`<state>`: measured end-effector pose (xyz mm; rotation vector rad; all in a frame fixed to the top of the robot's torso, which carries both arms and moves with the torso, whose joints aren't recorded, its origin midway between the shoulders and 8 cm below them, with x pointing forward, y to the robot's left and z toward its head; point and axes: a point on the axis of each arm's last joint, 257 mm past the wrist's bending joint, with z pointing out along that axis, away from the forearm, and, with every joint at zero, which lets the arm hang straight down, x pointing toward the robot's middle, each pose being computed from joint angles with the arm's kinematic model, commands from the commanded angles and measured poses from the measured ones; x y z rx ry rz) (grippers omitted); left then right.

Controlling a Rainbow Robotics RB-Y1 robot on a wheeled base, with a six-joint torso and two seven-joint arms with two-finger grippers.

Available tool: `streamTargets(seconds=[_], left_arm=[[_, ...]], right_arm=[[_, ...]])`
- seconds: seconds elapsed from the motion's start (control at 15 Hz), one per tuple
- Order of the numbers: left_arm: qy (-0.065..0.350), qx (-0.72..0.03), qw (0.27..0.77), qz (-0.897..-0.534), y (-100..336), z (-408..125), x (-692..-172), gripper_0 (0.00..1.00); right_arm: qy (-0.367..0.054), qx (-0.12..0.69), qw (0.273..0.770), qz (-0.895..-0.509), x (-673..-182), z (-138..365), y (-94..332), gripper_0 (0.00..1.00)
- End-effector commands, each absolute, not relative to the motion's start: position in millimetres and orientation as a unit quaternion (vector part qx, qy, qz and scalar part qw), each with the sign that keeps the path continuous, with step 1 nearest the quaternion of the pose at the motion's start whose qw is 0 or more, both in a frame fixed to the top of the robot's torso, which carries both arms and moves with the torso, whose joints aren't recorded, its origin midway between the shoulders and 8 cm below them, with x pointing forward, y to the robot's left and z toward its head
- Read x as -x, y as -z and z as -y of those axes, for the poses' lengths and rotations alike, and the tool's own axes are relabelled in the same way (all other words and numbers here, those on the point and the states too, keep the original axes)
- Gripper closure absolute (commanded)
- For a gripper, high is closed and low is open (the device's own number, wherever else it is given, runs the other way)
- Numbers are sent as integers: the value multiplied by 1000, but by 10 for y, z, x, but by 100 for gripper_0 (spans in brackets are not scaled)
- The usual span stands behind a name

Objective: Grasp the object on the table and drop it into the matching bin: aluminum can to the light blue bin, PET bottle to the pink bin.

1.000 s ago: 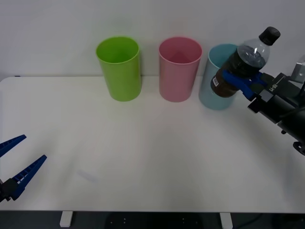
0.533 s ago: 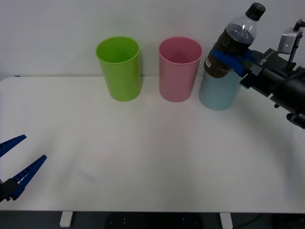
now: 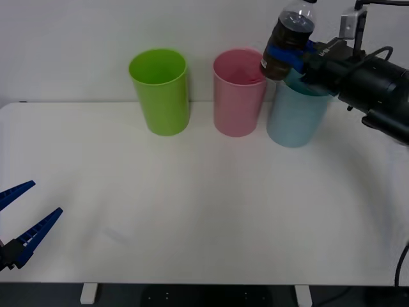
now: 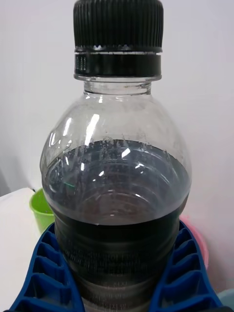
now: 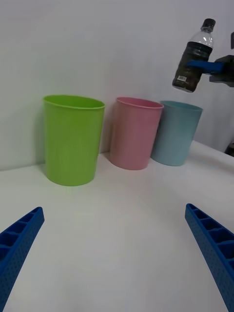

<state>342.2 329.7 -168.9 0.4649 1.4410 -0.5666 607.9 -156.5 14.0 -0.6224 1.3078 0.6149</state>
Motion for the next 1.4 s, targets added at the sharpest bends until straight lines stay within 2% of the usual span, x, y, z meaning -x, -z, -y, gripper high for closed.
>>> streamTargets(seconds=[0.07,0.47,0.67,0.93,1.13,1.27,1.33,1.4], left_arm=[[253,-208,691,-645,1689,-3297,-3423,0],[253,-208,691,-645,1689,-3297,-3423,0],[253,-208,691,-645,1689,-3297,-3423,0],[253,-208,691,-645,1689,-3297,-3423,0],[253,-208,691,-645,1689,-3297,-3423,0],[253,-208,691,-645,1689,-3297,-3423,0],[253,-208,691,-645,1689,-3297,-3423,0],[253,-208,691,-645,1689,-3297,-3423,0]], right_arm=[[-264,281,704,-597,-6345,1435,-150,100],[-249,271,693,-619,-6836,1083,-114,100],[-224,265,698,-626,-7000,943,-90,100],[-201,268,701,-630,-7087,880,-38,100],[-199,269,702,-629,-7087,873,-37,99],[-197,271,702,-628,-7087,880,-38,89],[-197,272,702,-628,-7083,867,-35,63],[-197,271,703,-628,-7086,879,-42,9]])
